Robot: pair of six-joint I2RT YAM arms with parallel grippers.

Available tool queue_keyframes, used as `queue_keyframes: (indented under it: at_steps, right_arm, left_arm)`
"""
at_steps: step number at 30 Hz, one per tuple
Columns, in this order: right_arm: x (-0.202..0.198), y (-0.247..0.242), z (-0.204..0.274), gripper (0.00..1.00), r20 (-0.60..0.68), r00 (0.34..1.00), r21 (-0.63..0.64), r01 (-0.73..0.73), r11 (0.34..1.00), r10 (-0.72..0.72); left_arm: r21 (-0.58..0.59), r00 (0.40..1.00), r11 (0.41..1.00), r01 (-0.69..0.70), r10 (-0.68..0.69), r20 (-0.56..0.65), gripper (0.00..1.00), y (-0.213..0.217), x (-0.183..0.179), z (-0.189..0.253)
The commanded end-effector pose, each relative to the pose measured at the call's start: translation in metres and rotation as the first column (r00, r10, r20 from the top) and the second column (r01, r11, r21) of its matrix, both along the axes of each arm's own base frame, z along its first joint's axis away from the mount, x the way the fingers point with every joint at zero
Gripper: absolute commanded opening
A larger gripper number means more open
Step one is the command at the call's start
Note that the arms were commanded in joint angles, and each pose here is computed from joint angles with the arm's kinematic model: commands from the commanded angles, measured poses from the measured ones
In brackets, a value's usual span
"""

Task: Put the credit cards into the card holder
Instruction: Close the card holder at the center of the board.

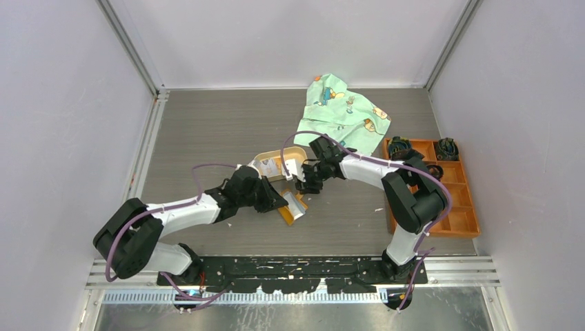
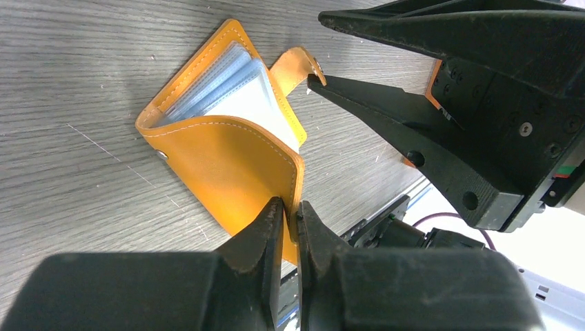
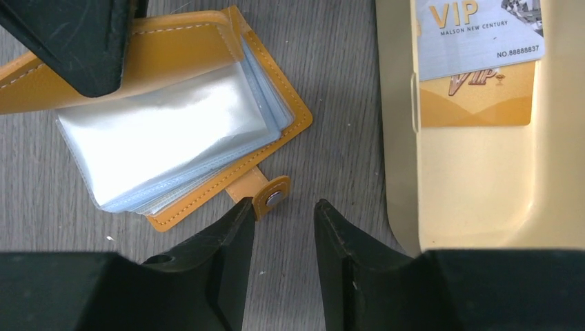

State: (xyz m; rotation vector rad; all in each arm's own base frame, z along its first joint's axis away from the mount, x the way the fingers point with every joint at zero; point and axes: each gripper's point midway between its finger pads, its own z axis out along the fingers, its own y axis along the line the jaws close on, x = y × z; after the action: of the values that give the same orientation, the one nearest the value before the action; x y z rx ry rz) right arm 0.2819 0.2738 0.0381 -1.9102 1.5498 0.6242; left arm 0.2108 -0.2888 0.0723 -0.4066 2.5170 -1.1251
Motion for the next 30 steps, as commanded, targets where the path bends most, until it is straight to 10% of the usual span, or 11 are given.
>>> queue_keyframes:
  at_steps: [1, 16, 30]
  right_arm:
    - [0.01, 0.005, 0.024, 0.43, 0.031, 0.998, 0.051, 0.053, 0.997, -0.054]
    - [0.0, 0.004, 0.027, 0.02, -0.046, 0.996, 0.05, 0.072, 0.996, -0.07]
    - [-0.003, 0.007, 0.029, 0.01, -0.083, 0.993, 0.081, 0.085, 0.993, -0.078]
  left_arm:
    - [0.033, 1.0, 0.999, 0.002, -0.001, -0.027, 0.12, 0.005, -0.002, -0.011]
    - [0.022, 1.0, 1.0, -0.016, 0.017, -0.024, 0.21, 0.002, 0.009, -0.009]
    - [0.091, 0.984, 0.994, 0.062, -0.077, 0.163, 0.47, 0.002, 0.034, 0.03]
